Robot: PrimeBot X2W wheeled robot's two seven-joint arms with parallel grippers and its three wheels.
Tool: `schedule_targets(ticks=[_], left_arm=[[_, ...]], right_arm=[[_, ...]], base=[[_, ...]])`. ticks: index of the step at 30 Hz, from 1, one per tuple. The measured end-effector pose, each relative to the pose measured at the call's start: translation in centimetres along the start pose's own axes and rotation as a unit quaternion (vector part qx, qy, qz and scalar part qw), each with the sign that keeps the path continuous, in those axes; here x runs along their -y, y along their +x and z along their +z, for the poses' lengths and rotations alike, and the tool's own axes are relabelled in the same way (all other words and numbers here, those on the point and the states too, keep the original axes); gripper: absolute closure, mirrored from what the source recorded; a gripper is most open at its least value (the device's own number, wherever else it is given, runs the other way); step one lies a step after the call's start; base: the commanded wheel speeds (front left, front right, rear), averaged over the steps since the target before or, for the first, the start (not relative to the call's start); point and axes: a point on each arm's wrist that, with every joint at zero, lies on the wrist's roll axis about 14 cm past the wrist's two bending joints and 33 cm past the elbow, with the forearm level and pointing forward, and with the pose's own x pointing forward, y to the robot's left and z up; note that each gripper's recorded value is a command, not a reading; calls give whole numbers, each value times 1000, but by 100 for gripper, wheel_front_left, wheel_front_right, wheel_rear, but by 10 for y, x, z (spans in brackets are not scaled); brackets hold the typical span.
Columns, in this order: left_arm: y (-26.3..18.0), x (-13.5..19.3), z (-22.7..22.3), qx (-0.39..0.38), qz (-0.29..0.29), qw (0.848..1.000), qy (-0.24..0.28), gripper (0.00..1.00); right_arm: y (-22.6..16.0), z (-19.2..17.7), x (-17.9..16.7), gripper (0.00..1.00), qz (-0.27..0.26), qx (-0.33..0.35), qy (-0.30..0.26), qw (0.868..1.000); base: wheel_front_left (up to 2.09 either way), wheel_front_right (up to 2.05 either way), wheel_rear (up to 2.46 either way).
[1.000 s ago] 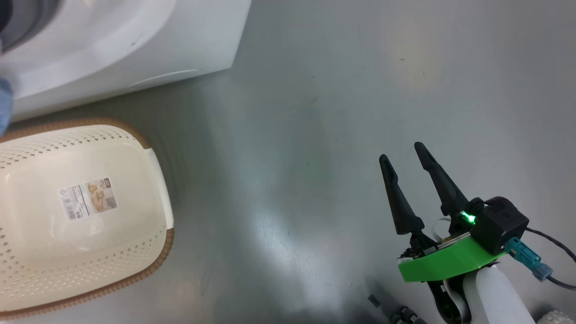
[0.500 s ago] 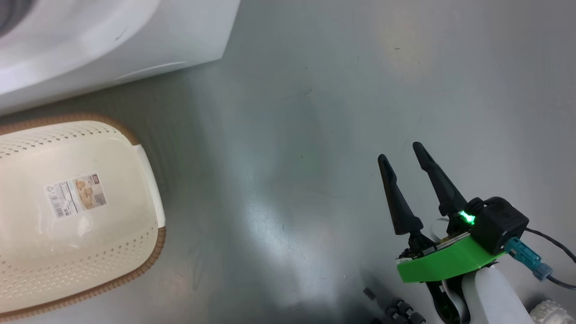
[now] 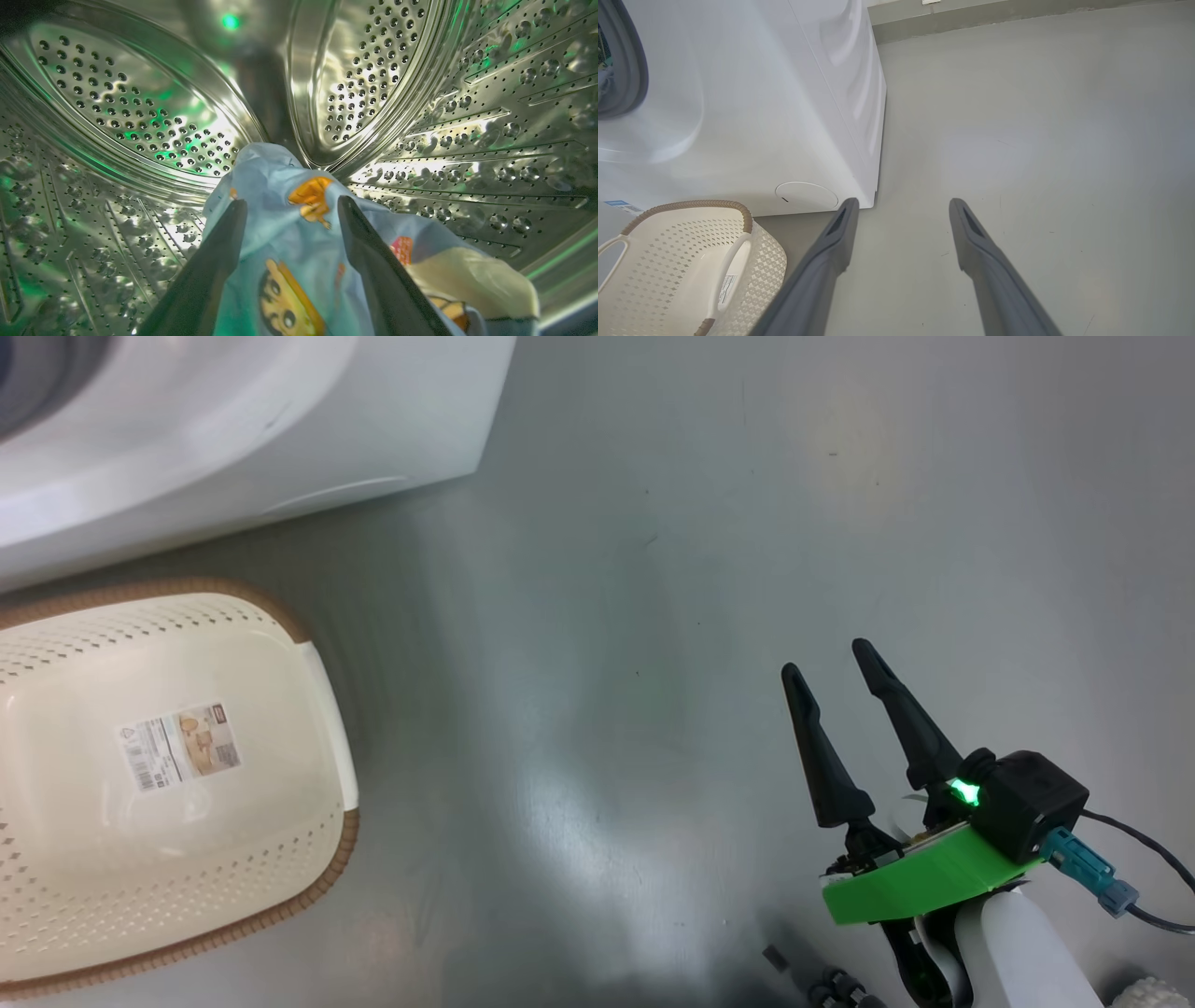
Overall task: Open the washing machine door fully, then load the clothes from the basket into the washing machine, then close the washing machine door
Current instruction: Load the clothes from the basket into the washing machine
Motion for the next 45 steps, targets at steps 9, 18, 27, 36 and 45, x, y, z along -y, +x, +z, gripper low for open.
schedule_targets(ticks=[9,18,27,36,45], left_arm=[[-4,4,14,1,0,1000,-10,0],[-21,11,22,1,-4,1000,-18,0],[-40,9,43,34,-4,999,-37,0],[-67,3,46,55,0,997,-45,0],[-104,10,38,72,2,995,-66,0]], right_arm=[[1,8,-2,0,3,11,4,1000],[6,21,-10,0,15,30,7,999],[10,27,-14,0,20,40,11,999],[19,35,-20,0,30,53,11,998],[20,37,-25,0,36,57,13,998]], base=[[0,0,0],[0,0,0],[0,0,0],[0,0,0],[0,0,0]])
